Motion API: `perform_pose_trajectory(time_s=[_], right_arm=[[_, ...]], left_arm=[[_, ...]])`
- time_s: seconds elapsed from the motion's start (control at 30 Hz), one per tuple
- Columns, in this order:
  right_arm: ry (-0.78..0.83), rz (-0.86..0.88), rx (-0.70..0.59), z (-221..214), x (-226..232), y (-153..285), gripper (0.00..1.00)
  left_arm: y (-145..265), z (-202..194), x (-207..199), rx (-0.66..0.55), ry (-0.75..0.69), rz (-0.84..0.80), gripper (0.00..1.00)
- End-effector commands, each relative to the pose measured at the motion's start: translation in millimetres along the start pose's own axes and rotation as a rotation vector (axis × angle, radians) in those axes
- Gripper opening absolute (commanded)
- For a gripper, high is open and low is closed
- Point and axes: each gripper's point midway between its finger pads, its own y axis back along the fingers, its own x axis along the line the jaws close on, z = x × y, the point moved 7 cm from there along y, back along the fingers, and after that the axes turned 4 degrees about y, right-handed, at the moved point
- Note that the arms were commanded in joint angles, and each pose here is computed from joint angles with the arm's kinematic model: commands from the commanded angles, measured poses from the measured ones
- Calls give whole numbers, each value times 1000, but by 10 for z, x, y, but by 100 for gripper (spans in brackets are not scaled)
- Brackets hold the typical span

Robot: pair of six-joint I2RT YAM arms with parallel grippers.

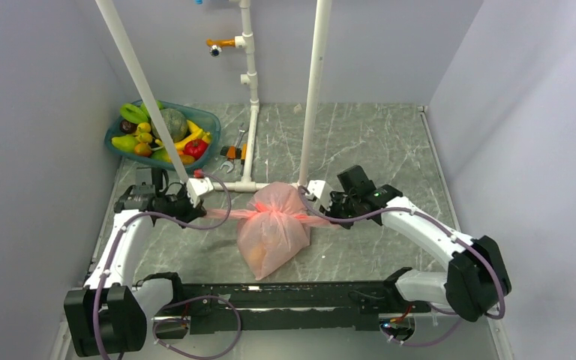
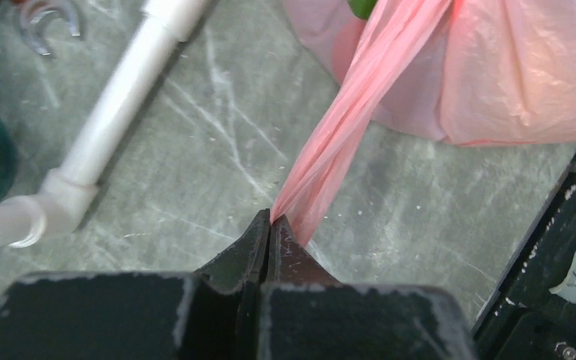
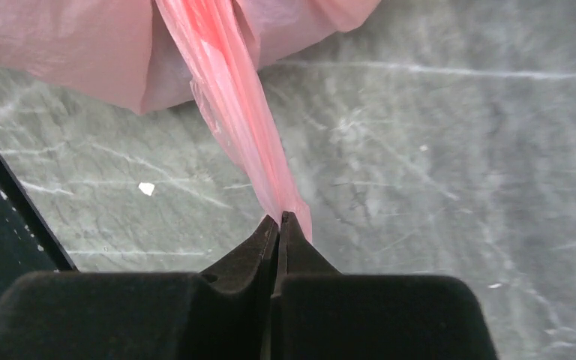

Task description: Place the fake fruits into the plastic bag and tie a complex knot

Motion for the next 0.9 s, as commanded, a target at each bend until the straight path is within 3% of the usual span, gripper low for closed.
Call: perform_pose_trajectory(time_s=[0.0, 0.1, 0.13, 0.17, 0.2, 0.23, 0.27, 0.3, 0.33, 0.47, 0.63, 0.87], right_arm=[[-45, -5, 188, -411, 95, -57, 0], [-23, 21, 161, -363, 129, 34, 0], [-27, 33, 148, -307, 132, 84, 6], [-32, 39, 118, -213, 125, 163, 26], [-36, 43, 92, -126, 118, 241, 51], [-42, 38, 60, -40, 109, 324, 67], [-48, 26, 23, 50, 100, 411, 79], [-51, 14, -13, 126, 98, 493, 88], [-54, 1, -51, 202, 96, 582, 98], [-88, -84, -171, 419, 39, 895, 100], [-253, -204, -292, 512, -164, 1253, 100], [-594, -359, -293, 84, -480, 1464, 100]], left_arm=[[-27, -178, -35, 89, -130, 30, 0], [-39, -163, -180, 95, -146, -37, 0], [-9, -117, -197, 90, -131, -44, 5], [28, -60, -204, 86, -109, -47, 21], [74, 8, -209, 81, -85, -47, 38], [121, 69, -222, 76, -66, -52, 54], [176, 138, -242, 65, -53, -54, 67], [230, 196, -277, 53, -42, -58, 94], [283, 254, -290, 40, -43, -48, 99], [535, 510, -277, -11, 35, 44, 99], [904, 789, -136, -82, 301, 166, 99], [1089, 754, 34, 12, 625, 260, 99]])
